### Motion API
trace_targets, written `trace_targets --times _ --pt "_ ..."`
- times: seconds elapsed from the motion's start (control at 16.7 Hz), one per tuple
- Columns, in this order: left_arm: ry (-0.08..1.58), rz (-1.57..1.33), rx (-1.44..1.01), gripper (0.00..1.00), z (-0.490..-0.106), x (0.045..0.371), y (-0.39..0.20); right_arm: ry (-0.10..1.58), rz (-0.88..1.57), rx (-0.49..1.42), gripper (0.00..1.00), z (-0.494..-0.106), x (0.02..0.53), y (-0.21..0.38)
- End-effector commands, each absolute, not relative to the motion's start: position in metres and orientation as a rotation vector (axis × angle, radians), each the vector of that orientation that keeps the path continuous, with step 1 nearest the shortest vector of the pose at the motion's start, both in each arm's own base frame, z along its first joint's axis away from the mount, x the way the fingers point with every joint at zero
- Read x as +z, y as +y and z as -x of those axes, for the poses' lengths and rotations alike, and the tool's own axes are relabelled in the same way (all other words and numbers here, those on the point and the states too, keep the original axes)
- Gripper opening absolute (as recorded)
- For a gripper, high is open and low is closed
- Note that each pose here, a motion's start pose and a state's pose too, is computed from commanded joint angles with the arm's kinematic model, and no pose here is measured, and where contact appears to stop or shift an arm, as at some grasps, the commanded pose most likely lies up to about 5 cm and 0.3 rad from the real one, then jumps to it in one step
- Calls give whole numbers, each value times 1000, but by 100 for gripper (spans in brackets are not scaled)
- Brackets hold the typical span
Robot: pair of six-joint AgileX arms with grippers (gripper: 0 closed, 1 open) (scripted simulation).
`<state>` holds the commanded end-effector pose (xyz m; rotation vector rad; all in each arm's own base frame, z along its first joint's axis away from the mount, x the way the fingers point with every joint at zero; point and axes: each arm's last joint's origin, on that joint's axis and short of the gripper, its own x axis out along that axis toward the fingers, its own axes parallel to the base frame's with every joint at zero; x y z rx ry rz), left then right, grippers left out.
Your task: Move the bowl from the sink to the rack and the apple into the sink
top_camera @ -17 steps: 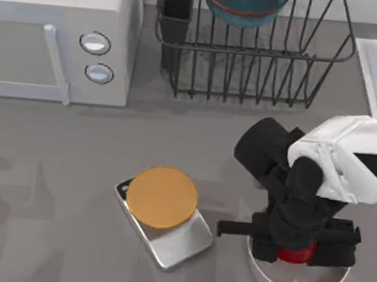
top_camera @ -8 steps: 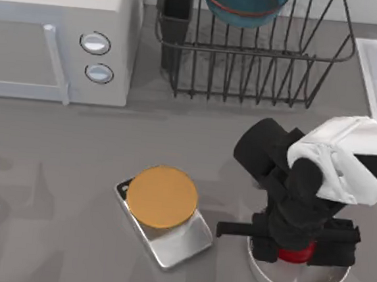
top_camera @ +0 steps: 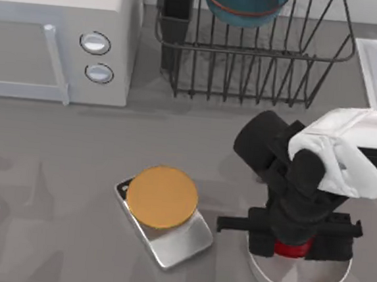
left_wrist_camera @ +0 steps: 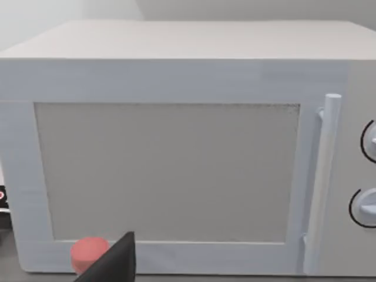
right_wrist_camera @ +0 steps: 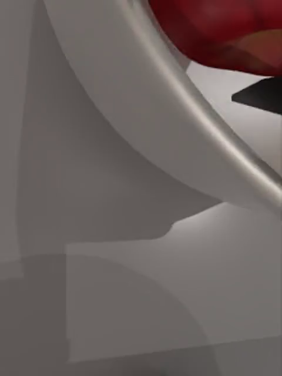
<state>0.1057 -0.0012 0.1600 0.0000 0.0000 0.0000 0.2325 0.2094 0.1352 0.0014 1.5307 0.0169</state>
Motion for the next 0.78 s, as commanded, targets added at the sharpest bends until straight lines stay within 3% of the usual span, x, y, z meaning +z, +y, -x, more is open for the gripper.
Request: trace_targets --times 0.48,0.78 --pt "0 0 0 100 -106 160 -1 1551 13 3 0 -230 215 207" --pt "0 0 0 100 -106 160 -1 1546 9 7 0 -230 220 207"
